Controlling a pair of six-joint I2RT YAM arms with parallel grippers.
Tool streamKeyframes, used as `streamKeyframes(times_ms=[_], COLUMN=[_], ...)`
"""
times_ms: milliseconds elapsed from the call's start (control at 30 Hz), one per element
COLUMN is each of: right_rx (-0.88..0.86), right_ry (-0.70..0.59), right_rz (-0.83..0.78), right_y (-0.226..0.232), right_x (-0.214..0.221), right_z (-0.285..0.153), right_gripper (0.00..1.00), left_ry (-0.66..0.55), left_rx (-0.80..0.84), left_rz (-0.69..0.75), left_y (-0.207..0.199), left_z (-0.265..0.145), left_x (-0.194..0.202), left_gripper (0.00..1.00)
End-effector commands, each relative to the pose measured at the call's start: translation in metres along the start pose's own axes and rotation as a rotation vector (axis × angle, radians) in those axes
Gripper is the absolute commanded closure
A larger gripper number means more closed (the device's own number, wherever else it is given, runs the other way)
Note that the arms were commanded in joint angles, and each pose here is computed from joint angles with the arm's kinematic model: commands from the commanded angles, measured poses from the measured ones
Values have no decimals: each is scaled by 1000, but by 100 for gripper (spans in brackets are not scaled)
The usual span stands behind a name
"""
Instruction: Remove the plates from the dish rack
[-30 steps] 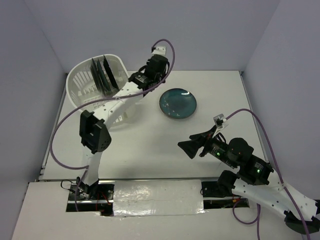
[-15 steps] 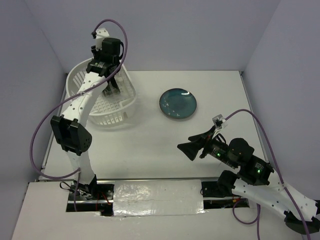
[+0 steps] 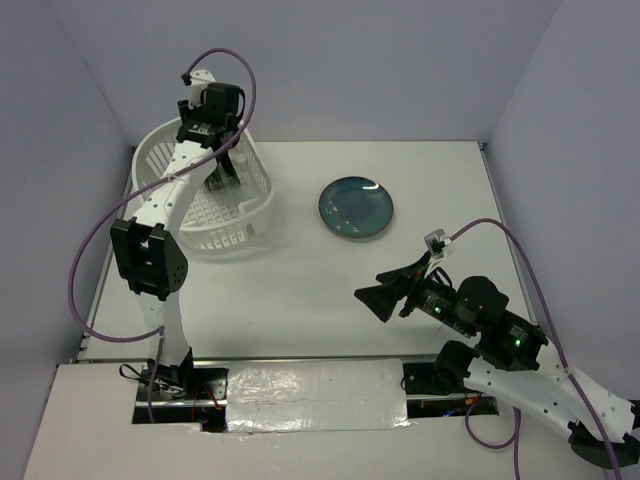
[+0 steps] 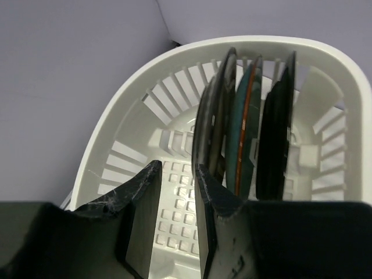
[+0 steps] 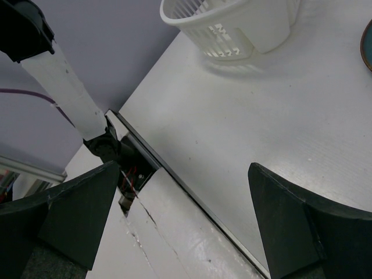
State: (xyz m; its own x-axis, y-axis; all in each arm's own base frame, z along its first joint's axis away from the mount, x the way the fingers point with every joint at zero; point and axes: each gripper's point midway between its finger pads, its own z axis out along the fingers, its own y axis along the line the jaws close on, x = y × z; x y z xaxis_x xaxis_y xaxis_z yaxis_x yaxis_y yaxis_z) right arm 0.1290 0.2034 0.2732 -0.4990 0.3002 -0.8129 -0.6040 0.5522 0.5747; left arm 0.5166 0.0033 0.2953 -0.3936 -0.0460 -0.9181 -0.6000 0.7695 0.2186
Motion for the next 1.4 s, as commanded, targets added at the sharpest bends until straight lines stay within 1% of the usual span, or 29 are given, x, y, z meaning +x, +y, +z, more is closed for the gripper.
streamKeyframes(times_ms=[0, 300, 600, 933, 1200, 1300, 1367], right_rx=[-37, -29, -21, -24, -22, -12, -13], right_ry=[-16, -11, -5, -7, -1, -6, -5], right_rz=[-5, -7, -9, -9, -9, -9, -9], right_y=[9, 7, 5, 6, 5, 4, 4], right_x=[-6, -4, -2, -3, -1, -2, -2], right_z=[-1, 2, 4, 4, 6, 6, 6], right_gripper=[0, 0, 0, 0, 0, 0, 0], left_ry=[1, 66, 92, 105, 102, 104, 104], left_rx=[-20, 19, 23, 4, -24, -23, -22], left_rz=[14, -4, -6, -4, 13, 13, 8], left_y=[3, -9, -12, -12, -8, -8, -8], left_z=[13, 44, 60, 74, 79, 81, 81], left_x=[2, 29, 47, 57, 56, 59, 58], left_gripper=[59, 57, 58, 60, 62, 65, 69])
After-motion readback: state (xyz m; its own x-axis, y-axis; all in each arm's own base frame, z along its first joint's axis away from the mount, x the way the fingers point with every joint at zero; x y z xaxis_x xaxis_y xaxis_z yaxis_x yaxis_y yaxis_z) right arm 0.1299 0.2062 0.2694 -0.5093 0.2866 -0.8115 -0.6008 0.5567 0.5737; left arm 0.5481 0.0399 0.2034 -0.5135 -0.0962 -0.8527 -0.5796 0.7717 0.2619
